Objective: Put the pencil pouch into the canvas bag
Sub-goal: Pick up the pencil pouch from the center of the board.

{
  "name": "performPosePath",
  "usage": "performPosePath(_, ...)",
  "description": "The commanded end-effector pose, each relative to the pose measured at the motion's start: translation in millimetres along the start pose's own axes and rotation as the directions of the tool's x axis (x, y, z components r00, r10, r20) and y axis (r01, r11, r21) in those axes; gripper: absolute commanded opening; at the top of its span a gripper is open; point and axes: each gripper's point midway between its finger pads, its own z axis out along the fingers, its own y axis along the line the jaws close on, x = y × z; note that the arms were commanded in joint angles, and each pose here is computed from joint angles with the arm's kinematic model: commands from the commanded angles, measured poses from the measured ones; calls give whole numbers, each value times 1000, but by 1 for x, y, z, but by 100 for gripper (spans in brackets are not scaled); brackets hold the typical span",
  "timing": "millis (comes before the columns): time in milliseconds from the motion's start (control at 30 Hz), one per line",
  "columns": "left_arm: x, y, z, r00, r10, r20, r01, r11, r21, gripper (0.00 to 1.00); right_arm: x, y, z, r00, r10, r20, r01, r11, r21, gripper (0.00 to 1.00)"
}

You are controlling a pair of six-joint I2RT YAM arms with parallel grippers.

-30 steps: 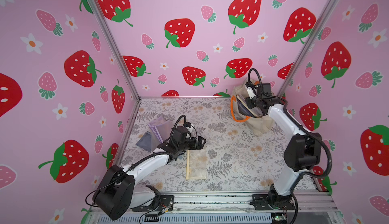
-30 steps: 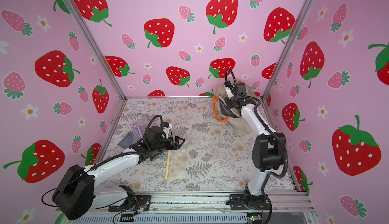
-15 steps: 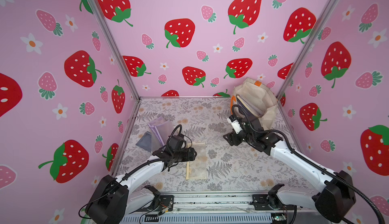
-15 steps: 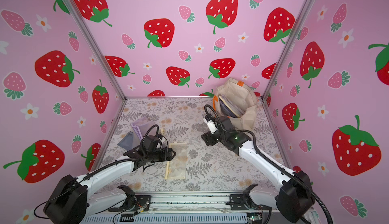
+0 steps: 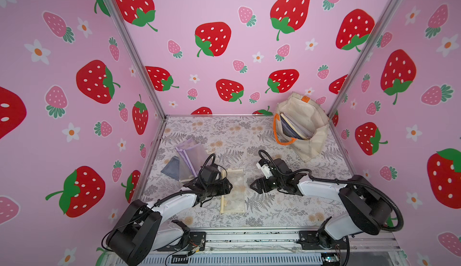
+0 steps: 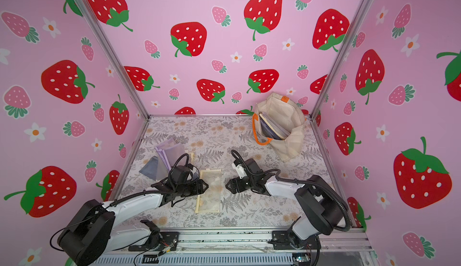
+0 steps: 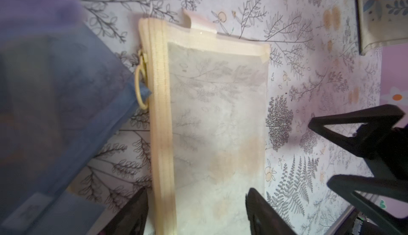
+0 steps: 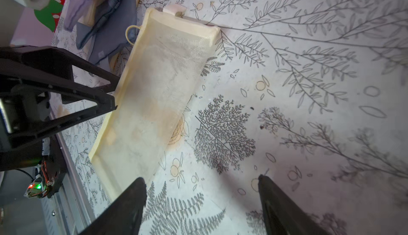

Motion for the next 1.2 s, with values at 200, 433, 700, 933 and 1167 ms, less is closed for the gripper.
performPosePath(200, 18, -14, 33, 997, -17, -80, 21, 999, 49, 50, 4, -11, 35, 997, 73, -19, -73, 997, -23, 81)
performPosePath(433, 13, -31, 41, 998, -8, -64, 13, 996, 83, 35, 5, -12, 37, 994, 105, -10, -105, 993, -54, 80)
performPosePath(700, 8, -36, 40, 999, 4, -52, 1, 996, 88, 0, -4, -10, 11, 995, 93, 38, -91, 995, -48, 80)
performPosePath(933, -9, -57, 15, 999, 42, 12, -43, 989, 138, 0, -18, -1, -32, 996, 29, 90, -28, 1000, -3, 82)
performPosePath(1167, -39, -89, -38, 981, 122, 151, -148, 973, 177, 0, -45, 10, -92, 976, 31, 217, -28, 999, -17, 84)
